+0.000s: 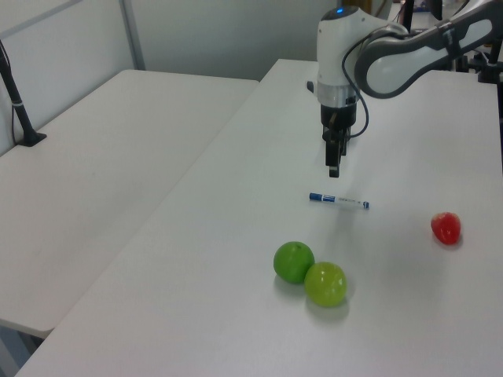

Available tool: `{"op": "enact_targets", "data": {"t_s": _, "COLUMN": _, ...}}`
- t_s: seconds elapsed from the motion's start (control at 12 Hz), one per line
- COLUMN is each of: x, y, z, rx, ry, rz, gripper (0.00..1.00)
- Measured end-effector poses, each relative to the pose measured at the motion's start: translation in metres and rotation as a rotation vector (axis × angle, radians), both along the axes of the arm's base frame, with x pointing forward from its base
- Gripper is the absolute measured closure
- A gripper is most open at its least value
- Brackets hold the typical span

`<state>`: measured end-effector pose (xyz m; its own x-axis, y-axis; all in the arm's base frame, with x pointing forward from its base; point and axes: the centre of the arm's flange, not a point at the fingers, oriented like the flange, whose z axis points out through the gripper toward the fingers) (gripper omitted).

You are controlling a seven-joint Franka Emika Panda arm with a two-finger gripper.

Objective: Place marker
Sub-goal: 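Move the gripper over the white marker and lower it, then close the gripper on the marker near its blue cap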

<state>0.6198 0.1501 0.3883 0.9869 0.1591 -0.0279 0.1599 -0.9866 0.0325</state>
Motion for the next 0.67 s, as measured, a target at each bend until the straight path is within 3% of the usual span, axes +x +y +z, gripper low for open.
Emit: {"op": "enact_targets", "data": {"t_s": 0.67, "x": 0.017, "y": 0.004, "z": -0.069, "rx": 0.002, "ry": -0.011, "rz": -0.006, "gripper": 0.04}}
